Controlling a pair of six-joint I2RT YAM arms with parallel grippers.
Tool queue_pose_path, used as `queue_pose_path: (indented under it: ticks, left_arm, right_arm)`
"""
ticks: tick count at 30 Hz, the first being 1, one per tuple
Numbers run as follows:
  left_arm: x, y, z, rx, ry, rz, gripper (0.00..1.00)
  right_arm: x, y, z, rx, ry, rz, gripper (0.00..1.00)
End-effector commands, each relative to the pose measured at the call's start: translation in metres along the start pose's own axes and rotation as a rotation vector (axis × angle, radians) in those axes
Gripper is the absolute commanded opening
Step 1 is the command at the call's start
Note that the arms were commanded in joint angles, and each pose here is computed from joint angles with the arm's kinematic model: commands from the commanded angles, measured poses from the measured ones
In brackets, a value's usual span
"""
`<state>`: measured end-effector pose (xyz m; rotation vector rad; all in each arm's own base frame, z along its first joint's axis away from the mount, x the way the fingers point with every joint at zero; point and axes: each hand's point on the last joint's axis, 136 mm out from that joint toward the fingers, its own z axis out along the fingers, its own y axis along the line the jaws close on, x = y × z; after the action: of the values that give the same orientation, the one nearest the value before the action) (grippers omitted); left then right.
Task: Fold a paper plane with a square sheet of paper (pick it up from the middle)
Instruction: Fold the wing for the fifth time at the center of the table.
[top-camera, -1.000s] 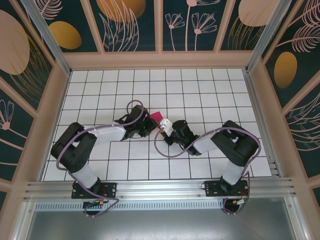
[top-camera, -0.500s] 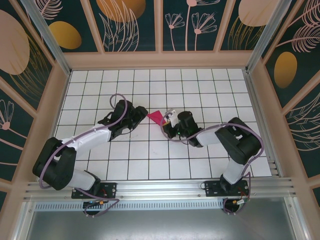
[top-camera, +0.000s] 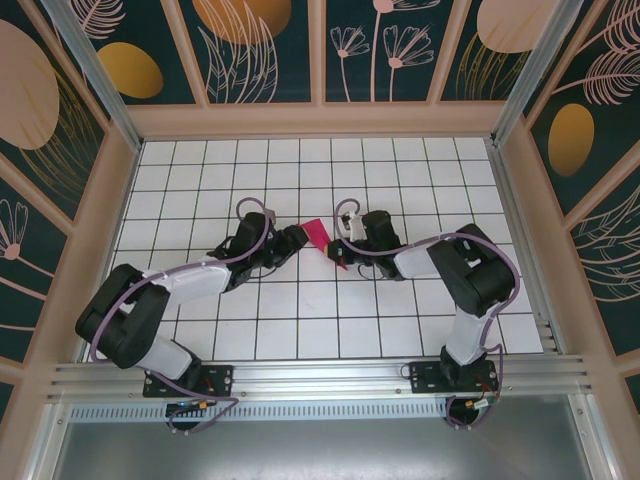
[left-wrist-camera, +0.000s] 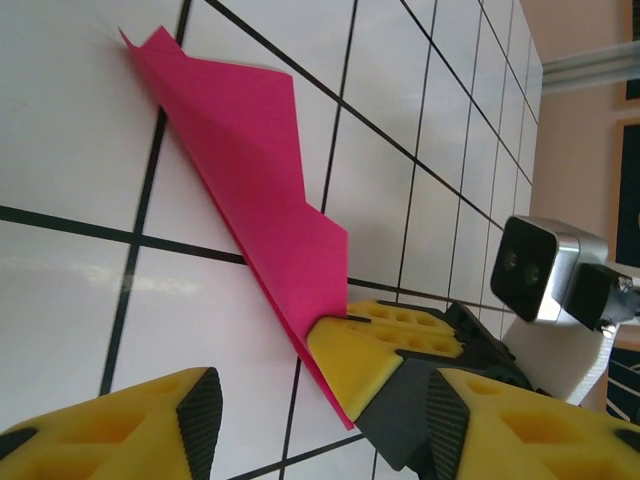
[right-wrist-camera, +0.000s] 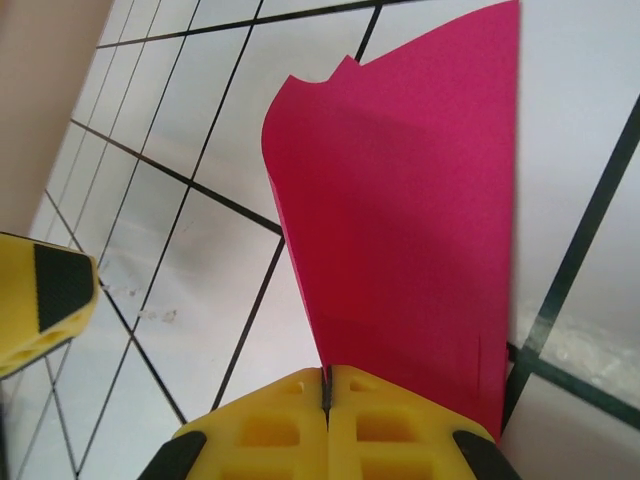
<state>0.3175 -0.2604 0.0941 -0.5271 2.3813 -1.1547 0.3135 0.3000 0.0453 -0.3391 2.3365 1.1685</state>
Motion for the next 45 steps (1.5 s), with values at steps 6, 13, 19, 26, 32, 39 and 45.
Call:
queue_pose_path:
  ticks: [6, 13, 19, 26, 32, 39, 45]
  left_arm:
    - [0.009, -0.016, 0.016, 0.099, 0.024, 0.074, 0.54]
    - [0.017, -0.018, 0.026, 0.122, 0.038, 0.102, 0.46]
    - [0.018, -0.013, 0.04, 0.098, 0.049, 0.104, 0.4]
    - [0.021, -0.003, 0.062, 0.057, 0.074, 0.098, 0.35]
    - [0.022, 0.0, 0.07, 0.041, 0.087, 0.094, 0.31]
    - [0.024, 0.001, 0.076, 0.022, 0.109, 0.092, 0.32]
    - [0.023, -0.001, 0.071, 0.0, 0.111, 0.043, 0.51]
  right_arm:
    - [0.0, 0.009, -0.017, -0.122, 0.001, 0.194, 0.0]
    - [-0.004, 0.007, -0.031, -0.166, -0.018, 0.286, 0.0]
    - [0.001, 0.005, -0.035, -0.168, -0.009, 0.304, 0.0]
    - [0.009, -0.004, -0.031, -0.137, 0.007, 0.255, 0.0]
    - [0.013, -0.013, -0.029, -0.083, 0.022, 0.169, 0.0]
    - [0.013, -0.022, -0.027, -0.027, 0.028, 0.121, 0.05]
    - [0.014, -0.02, -0.027, -0.033, 0.032, 0.093, 0.03]
